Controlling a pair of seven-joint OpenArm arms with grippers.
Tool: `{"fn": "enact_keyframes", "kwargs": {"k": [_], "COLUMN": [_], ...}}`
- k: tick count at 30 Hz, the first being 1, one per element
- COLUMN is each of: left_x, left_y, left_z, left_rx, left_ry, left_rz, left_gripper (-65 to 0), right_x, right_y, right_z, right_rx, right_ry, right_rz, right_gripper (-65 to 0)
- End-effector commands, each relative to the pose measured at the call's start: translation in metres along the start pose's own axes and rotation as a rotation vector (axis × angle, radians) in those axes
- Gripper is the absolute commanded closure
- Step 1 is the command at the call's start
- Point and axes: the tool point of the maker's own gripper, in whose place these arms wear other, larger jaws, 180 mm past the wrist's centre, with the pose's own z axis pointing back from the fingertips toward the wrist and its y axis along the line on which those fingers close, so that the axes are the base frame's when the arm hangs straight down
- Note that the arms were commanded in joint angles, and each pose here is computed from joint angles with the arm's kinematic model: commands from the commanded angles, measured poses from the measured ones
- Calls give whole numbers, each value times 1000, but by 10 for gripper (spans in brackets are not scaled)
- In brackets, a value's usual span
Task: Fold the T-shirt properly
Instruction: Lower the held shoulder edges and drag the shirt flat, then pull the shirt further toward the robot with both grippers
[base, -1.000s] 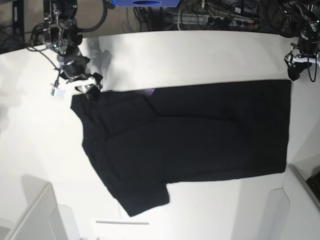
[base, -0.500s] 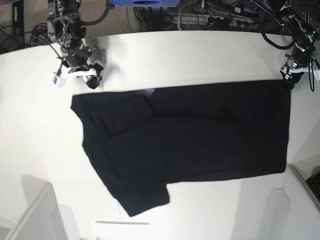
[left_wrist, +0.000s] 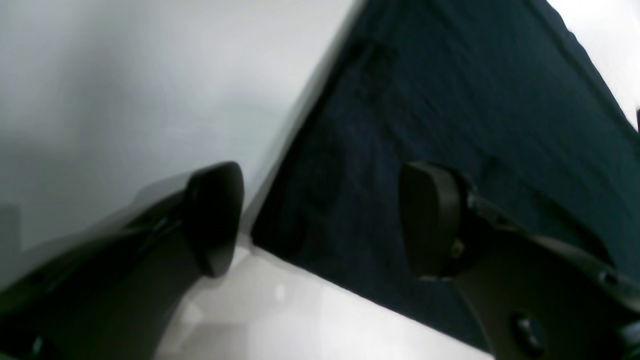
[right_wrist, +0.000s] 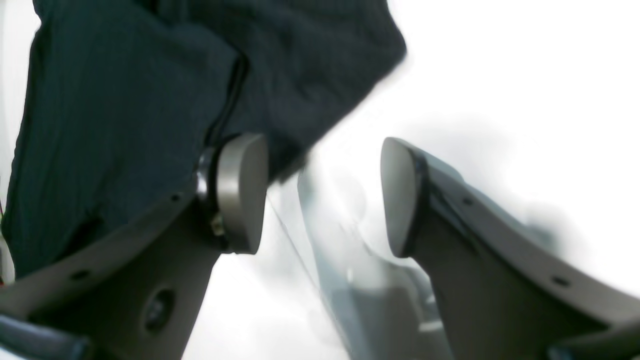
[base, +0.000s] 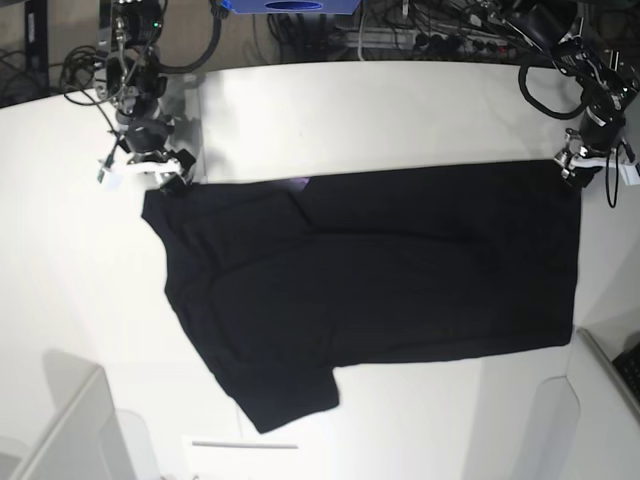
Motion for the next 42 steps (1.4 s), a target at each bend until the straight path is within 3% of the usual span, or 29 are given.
{"fn": "enact_keyframes", "kwargs": {"k": [1, 7, 19, 21, 25, 27, 32, 39, 42], "left_x": [11, -8, -7, -7, -7, -7, -6, -6, -10], "left_y": [0, -7, -11, -11, -11, -11, -11, -8, -10], "left_z": [2, -10, -12, -12, -12, -12, -12, -9, -9], "left_rx": [0, -23, -31, -31, -31, -31, -31, -23, -31], "left_ry": [-18, 44, 41, 41, 41, 41, 41, 47, 90], "left_rz": [-13, -12, -14, -14, -14, -14, -15, -26, -90], "left_gripper": [-462, -462, -461, -421, -235, -146, -2, 0, 0], "right_x": [2, 3, 5, 6, 6, 6, 11, 25, 25], "right_y": [-3, -4, -5, -5, -4, -4, 0, -9, -10], "right_z": [-1, -11, -25, -25, -25, -25, -28, -22, -17], "right_rx": [-7, -16, -26, -25, -24, -23, -15, -33, -30], "right_ry": [2, 7, 16, 14, 13, 13, 4, -68, -67], "right_rz": [0, -9, -20, -20, -20, -20, -20, -31, -22], "right_gripper": [-344, -342, -335, -333, -302, -218, -2, 0, 0]}}
